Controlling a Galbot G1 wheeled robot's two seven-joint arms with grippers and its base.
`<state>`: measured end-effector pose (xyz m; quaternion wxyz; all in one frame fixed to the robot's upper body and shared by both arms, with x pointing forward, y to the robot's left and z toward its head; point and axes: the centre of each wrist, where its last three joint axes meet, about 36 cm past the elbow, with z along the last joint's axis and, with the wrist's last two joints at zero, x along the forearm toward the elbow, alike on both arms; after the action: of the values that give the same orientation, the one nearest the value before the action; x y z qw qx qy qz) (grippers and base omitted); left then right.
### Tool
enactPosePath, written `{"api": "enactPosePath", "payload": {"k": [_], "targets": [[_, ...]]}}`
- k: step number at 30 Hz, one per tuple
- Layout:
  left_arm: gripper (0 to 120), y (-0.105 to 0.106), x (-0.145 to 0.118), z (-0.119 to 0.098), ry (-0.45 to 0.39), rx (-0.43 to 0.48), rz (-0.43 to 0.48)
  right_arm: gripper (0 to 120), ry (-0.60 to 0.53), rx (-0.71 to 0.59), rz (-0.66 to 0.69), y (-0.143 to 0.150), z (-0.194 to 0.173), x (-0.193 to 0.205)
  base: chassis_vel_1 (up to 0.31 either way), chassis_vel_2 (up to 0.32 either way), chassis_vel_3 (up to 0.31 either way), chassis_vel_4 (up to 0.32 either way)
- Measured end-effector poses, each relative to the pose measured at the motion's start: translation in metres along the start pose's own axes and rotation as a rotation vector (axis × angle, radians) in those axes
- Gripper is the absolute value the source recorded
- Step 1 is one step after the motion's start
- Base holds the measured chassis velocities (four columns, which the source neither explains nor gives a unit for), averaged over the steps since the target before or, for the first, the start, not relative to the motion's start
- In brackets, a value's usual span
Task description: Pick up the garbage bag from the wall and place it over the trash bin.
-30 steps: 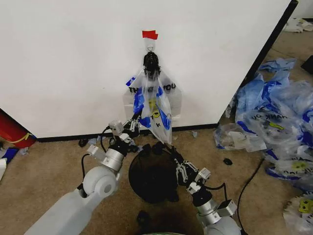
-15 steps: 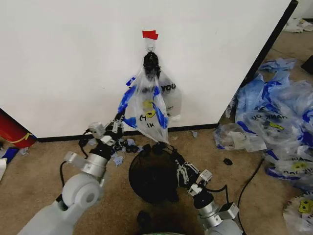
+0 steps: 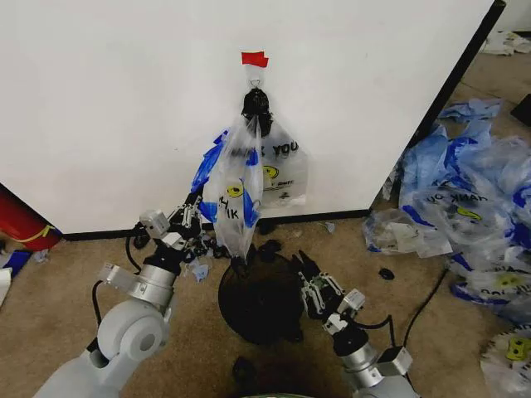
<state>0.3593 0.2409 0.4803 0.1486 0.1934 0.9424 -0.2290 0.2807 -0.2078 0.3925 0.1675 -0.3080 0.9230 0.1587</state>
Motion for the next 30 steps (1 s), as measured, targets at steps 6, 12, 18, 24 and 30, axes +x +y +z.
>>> {"api": "enactPosePath", "payload": {"k": [6,12,18,24,30], "targets": [[0,-0.004,0.001,0.006,0.003,0.004,0.002,53,0.058,0.062,0.001,-0.007,-0.050,-0.034,0.000,0.000,0.000,0.000],[0,-0.004,0.001,0.014,0.007,0.002,-0.010,74,0.155,0.098,0.013,-0.015,-0.072,-0.082,0.000,0.000,0.000,0.000],[0,0.001,-0.002,0.018,0.004,-0.002,-0.025,95,0.207,0.158,0.027,-0.023,-0.072,-0.127,0.000,0.000,0.000,0.000],[0,0.006,-0.004,0.021,0.002,-0.007,-0.036,98,0.253,0.175,-0.011,-0.020,-0.051,-0.152,0.000,0.000,0.000,0.000],[0,0.011,-0.007,0.025,-0.001,-0.012,-0.039,97,0.262,0.205,-0.082,-0.014,-0.041,-0.170,0.000,0.000,0.000,0.000]]}}
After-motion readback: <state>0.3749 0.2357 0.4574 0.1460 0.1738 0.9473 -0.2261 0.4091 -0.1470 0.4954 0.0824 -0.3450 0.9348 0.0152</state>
